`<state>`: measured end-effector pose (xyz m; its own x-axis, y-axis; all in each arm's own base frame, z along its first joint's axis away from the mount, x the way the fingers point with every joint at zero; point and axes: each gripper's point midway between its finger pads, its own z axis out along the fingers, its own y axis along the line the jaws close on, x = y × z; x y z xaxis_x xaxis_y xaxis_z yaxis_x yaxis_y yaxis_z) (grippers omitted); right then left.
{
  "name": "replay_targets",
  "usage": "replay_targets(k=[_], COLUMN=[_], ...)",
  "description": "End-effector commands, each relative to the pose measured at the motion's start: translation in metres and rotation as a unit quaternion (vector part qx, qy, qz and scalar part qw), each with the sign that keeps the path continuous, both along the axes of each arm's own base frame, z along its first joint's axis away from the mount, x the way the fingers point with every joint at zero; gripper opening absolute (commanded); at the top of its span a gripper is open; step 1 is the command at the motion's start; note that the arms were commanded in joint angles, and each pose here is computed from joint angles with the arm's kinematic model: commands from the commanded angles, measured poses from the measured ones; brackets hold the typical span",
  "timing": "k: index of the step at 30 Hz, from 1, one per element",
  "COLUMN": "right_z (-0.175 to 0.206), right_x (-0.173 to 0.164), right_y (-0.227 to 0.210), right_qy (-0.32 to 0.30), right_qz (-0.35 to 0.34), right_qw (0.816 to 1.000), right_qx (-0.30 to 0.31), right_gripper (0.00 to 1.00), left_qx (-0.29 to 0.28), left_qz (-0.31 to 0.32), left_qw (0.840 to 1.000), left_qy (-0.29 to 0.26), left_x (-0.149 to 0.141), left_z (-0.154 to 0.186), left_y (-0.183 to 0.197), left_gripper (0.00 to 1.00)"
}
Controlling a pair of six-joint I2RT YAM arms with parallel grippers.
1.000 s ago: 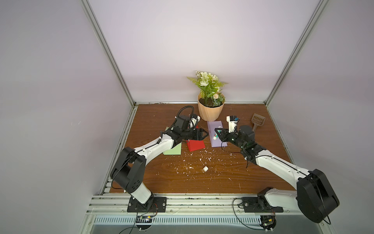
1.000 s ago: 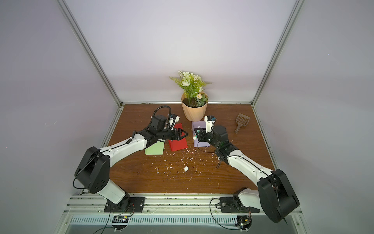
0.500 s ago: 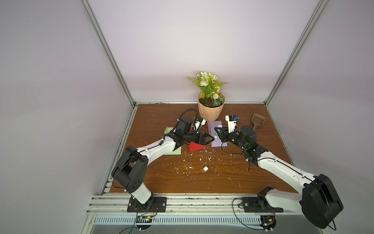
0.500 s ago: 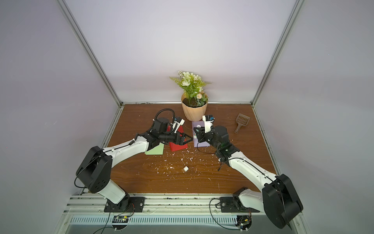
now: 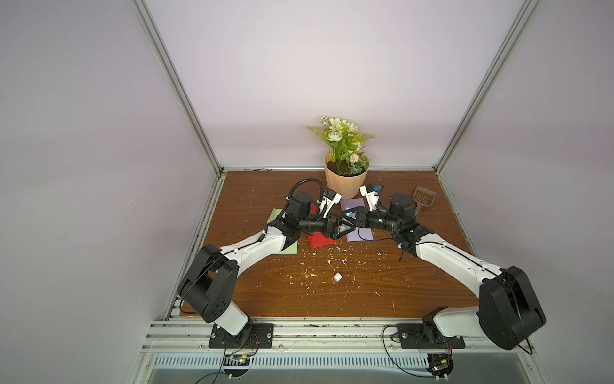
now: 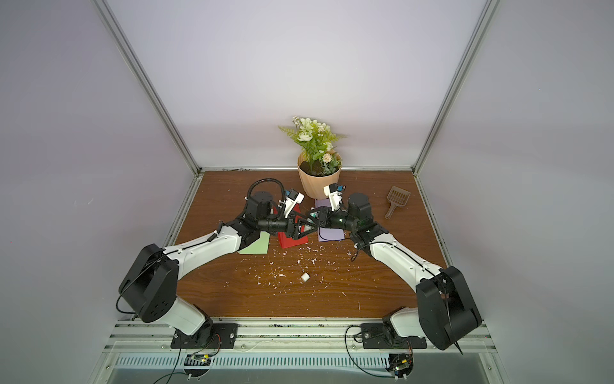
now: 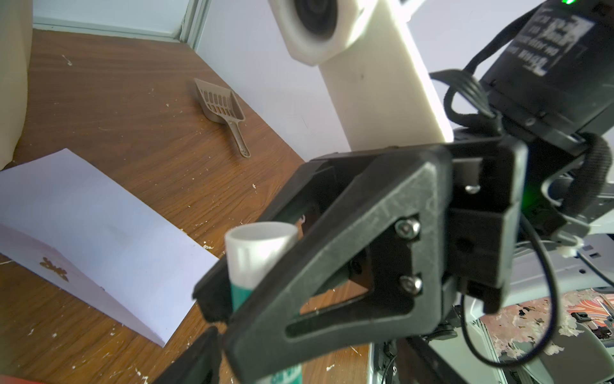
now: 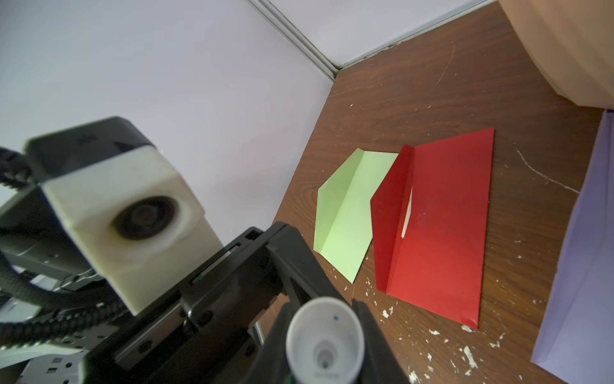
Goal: Seal the envelope with a glue stick
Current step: Unscrew the glue stick.
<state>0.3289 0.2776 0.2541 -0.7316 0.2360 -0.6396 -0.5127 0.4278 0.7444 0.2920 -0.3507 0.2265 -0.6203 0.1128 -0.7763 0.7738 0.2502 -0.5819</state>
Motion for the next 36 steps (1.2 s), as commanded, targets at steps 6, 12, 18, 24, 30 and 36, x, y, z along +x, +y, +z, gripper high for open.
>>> replay_targets(k=[6, 12, 18, 24, 30, 36], right_z=[0.021, 0.021, 0.021, 0.034, 0.044, 0.054], right_x=[-0.007, -0.003, -0.002, -0.007, -0.012, -0.027], right_y=[0.005, 0.004, 0.0, -0.001, -0.009, -0.008], right_qy=[-0.009, -0.012, -0.022, -0.032, -0.027, -0.025], right_qz=[0.026, 0.019, 0.008, 0.027, 0.048, 0.084], right_qw=[0.999, 0.999, 1.0, 0.999, 0.996, 0.988], right_qx=[0.032, 0.024, 0.002, 0.027, 0.071, 0.127], right_gripper=[0.0, 0.0, 0.08, 0.65, 0.62, 0.56], left_qx=[-0.012, 0.007, 0.018, 0.009, -0.005, -0.026], left_qz=[-0.029, -0.021, -0.012, -0.014, -0.007, 0.008], left_qw=[1.0, 1.0, 1.0, 1.0, 1.0, 1.0], left_qy=[-0.004, 0.011, 0.019, 0.013, 0.004, 0.005], left_x=[-0.011, -0.011, -0.007, -0.007, -0.007, -0.002], left_z=[0.007, -0.004, -0.011, -0.007, 0.002, 0.009], left_y=[-0.004, -0.002, -0.002, -0.002, -0.001, -0.002], left_gripper=[0.5, 0.2, 0.02, 0.0, 0.0, 0.0])
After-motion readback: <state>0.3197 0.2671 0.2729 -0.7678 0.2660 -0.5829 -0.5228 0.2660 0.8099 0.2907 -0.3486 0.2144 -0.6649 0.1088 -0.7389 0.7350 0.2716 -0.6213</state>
